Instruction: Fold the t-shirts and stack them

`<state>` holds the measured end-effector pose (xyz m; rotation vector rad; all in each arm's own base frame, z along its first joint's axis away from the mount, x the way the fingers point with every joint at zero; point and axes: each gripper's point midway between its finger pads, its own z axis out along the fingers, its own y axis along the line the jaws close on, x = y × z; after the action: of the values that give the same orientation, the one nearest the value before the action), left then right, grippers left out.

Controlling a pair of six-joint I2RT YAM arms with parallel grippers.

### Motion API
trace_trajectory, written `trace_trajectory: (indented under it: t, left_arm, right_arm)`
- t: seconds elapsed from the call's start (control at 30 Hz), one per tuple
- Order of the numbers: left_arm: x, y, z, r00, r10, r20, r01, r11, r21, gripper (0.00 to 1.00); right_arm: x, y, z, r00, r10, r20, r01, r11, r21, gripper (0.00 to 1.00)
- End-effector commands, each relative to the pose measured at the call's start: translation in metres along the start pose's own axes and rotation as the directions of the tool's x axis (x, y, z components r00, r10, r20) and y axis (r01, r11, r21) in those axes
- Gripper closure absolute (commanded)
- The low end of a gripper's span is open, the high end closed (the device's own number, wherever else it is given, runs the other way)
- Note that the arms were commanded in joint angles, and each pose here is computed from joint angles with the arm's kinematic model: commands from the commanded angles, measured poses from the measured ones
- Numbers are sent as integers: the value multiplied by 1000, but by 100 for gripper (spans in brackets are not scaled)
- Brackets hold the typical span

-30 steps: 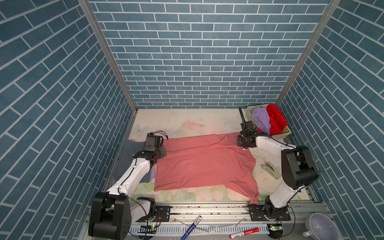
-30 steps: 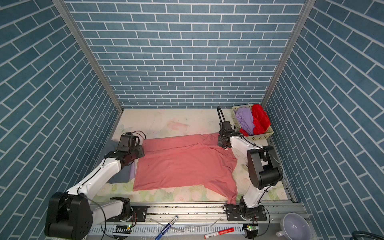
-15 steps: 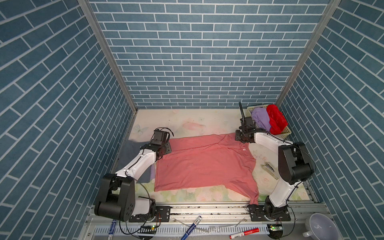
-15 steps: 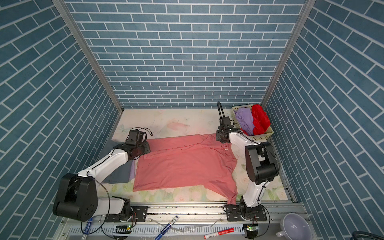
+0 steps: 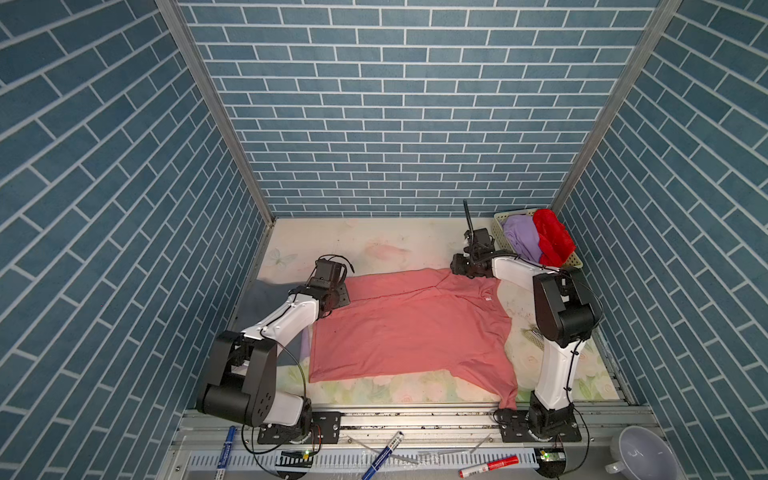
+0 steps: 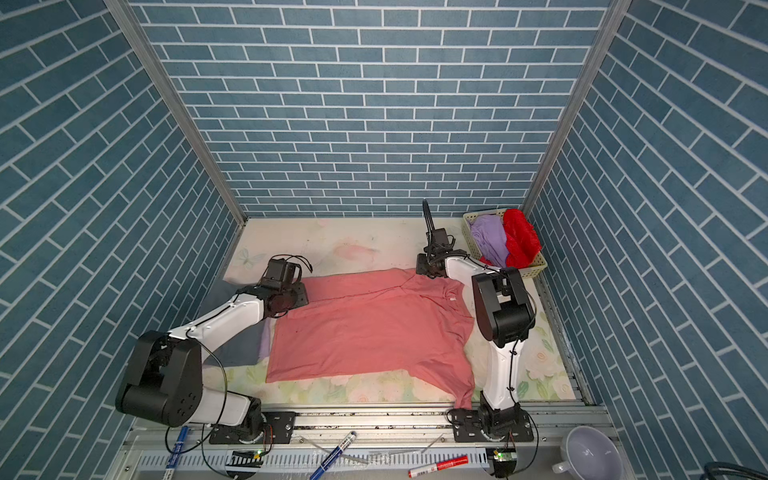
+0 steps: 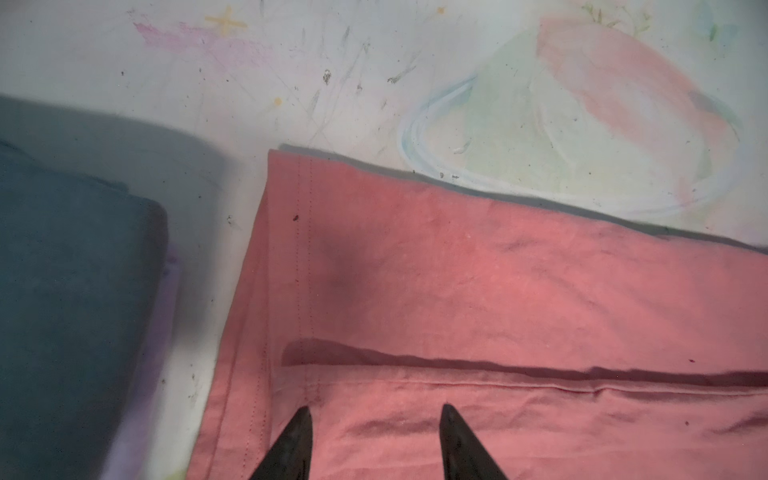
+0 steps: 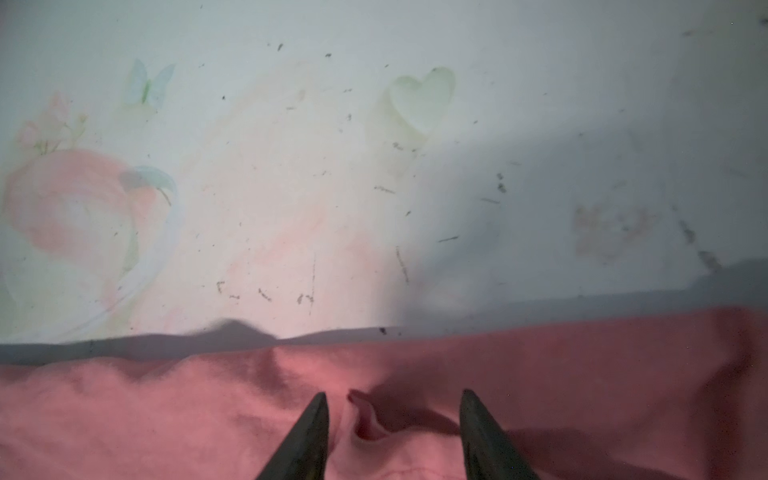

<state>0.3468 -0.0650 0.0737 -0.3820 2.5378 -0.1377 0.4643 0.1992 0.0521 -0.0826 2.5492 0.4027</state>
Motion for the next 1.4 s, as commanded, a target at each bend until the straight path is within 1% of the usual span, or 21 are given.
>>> trace_trajectory:
  t: [0.0,0.1,0.13,0.23,0.27,0.37,0.43,0.57,0.67,0.7,0.77,0.8,0.83,0.9,1.0,1.1,1.17,1.23,1.3,1.37]
  left_arm:
    - [-5,-3,0,1000,-3,5,3,1000,-3,49]
    - [-5,-2,-1,1000,-3,9,3,1000,-3,49]
    - [-6,-2,-2,1000,-1,11,1,1000,-3,49]
    - [-6,-1,-3,1000,0,16,0,1000,-11,49]
    - [-6,0,-3,1000,1,16,-1,1000,-13,49]
    - [-5,1,-3,1000,0,14,0,1000,-15,49]
    - [-4,1,-2,1000,-1,13,2,1000,-15,49]
    - [-3,1,0,1000,3,8,-2,1000,-19,49]
    - [-3,1,2,1000,7,5,-7,1000,-20,49]
    - [-3,1,3,1000,8,2,-8,1000,-21,49]
    - [-3,1,4,1000,7,0,-7,1000,-21,49]
    - [-3,0,4,1000,6,-3,-6,1000,-20,49]
    - [-2,0,5,1000,7,-5,-7,1000,-18,49]
    - [-2,-1,6,1000,8,-7,-8,1000,-15,49]
    - [-2,-2,8,1000,10,-10,-10,1000,-12,49]
    - [-3,-4,9,1000,8,-11,-8,1000,-6,49]
    - [-2,-4,10,1000,5,-14,-5,1000,-2,49]
    - [-2,-5,9,1000,5,-13,-5,1000,1,49]
    - [-2,-4,8,1000,5,-11,-5,1000,1,49]
    - [-1,-3,7,1000,6,-9,-6,1000,0,49]
  right_arm:
    - [-8,17,3,1000,7,5,-7,999,-38,50]
    - [-1,16,8,1000,7,-20,-7,1000,-26,54]
    - [0,15,8,1000,6,-24,-6,1000,-20,62]
    - [1,13,2,1000,0,-24,0,1000,12,88]
    - [1,12,-2,1000,-4,-18,5,999,35,93]
    - [4,11,-21,1000,4,-10,-3,997,82,97]
    - [11,10,-36,999,37,-3,-36,993,113,100]
    - [41,8,-52,993,115,-27,-109,979,173,100]
    - [72,15,-58,986,145,-80,-126,972,199,100]
    - [82,16,-59,983,152,-98,-128,968,218,94]
    - [96,16,-66,978,168,-121,-132,957,256,92]
    - [99,17,-71,979,169,-117,-132,953,271,86]
    - [99,19,-78,980,168,-107,-133,951,279,75]
    - [93,21,-90,984,158,-79,-130,951,282,65]
    - [76,22,-106,992,127,-11,-119,953,278,62]
    - [53,19,-112,996,56,67,-74,952,297,53]
    - [38,14,-107,997,12,79,-38,944,329,51]
    - [26,5,-94,998,-19,63,-5,932,363,50]
    - [17,-2,-82,998,-25,52,4,930,367,51]
    - [11,-9,-66,999,-15,32,4,941,337,51]
